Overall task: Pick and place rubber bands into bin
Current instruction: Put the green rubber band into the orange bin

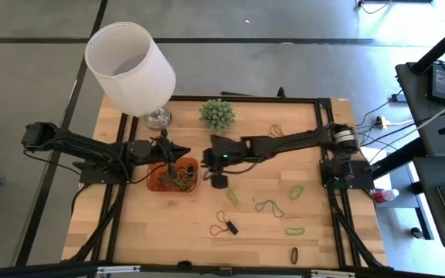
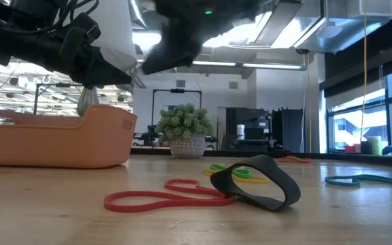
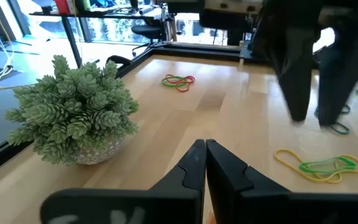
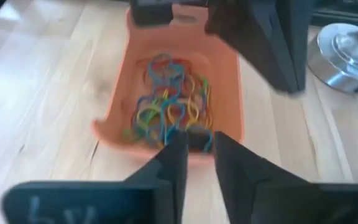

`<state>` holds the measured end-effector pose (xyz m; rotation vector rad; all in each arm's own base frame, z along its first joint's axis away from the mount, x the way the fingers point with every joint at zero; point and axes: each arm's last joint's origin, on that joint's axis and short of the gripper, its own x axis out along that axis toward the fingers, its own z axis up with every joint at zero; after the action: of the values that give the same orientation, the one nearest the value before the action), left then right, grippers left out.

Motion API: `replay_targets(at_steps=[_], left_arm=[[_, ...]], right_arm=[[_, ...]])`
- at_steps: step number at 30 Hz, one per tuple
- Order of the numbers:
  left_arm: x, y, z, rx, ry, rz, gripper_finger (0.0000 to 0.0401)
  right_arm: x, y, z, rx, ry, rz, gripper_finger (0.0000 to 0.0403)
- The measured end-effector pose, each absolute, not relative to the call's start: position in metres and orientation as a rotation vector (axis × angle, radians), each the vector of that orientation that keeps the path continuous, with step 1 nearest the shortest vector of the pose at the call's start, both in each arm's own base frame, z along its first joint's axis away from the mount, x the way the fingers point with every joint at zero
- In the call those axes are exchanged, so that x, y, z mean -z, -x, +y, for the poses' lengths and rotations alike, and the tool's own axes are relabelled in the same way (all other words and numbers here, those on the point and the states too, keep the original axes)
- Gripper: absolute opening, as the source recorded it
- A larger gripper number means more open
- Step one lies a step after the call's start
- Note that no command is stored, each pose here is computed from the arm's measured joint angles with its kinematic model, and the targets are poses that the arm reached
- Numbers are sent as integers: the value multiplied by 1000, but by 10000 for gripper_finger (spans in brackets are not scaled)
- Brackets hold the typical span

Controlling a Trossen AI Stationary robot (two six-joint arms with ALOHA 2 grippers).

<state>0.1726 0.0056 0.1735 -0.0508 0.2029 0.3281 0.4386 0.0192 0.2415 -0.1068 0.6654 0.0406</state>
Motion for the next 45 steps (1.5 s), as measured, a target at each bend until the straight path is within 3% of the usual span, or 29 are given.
replay_targets(at_steps=[6, 15, 20, 32, 39, 45], left_arm=[[-174, -173, 6, -328, 51, 203, 9], [-187, -178, 2, -219, 31, 131, 2], [-213, -203, -10, -128, -59, 335, 2], [-254, -306, -46, -75, -179, 591, 3], [-246, -356, -57, -27, -178, 762, 9], [-221, -390, -64, -25, -148, 981, 49]], right_arm=[[-235, -362, 15, 16, 45, 591, 7], [-189, -236, 25, 91, -206, 527, 8], [-158, -196, 30, 110, -282, 501, 7], [-140, -170, 25, 121, -285, 476, 5], [-139, -170, 24, 121, -281, 483, 14], [-139, -170, 24, 115, -258, 486, 11]])
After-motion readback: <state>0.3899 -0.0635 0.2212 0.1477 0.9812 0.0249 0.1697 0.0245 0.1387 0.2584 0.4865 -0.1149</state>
